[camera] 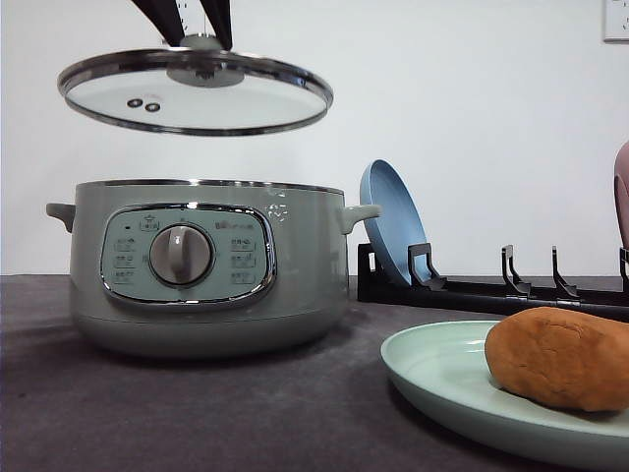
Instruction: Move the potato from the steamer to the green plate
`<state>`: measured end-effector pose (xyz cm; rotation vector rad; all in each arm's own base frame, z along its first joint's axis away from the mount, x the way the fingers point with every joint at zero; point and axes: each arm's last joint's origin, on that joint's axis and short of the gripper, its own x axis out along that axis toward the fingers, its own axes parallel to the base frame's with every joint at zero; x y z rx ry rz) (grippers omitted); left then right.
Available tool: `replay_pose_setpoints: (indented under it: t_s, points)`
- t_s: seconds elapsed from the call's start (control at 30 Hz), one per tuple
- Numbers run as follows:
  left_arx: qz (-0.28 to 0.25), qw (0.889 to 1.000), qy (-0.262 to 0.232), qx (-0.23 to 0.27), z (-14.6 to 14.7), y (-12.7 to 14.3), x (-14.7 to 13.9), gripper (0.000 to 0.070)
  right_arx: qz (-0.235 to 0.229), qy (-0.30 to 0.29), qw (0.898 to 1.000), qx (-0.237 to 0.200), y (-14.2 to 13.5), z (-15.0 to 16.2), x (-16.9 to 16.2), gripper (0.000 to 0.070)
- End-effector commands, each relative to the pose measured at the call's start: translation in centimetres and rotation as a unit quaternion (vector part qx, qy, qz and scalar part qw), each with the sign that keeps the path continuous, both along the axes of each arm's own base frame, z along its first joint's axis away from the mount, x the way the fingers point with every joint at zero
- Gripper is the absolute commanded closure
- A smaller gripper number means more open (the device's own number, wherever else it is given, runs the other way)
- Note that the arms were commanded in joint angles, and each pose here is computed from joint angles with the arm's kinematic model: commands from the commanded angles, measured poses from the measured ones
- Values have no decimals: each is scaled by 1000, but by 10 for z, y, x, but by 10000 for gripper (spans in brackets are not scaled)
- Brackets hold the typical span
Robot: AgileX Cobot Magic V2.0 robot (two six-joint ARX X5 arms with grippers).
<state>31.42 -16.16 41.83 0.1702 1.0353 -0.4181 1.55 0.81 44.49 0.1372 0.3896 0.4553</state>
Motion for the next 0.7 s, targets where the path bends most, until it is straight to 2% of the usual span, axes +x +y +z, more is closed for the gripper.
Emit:
replay_pose_setpoints:
  t_s: [0.0,0.3,0.67]
  points:
    - [-12,1000,4,6,-1,-5,-1,700,-1,-9,1000,9,0,5,0,34]
    - [-25,999,25,20,-24,-13,5,700,-12,-11,1000,6,-1,5,0,34]
    - [-26,999,17,17,-37,-17,12,700,-12,-10,1000,6,-1,5,0,34]
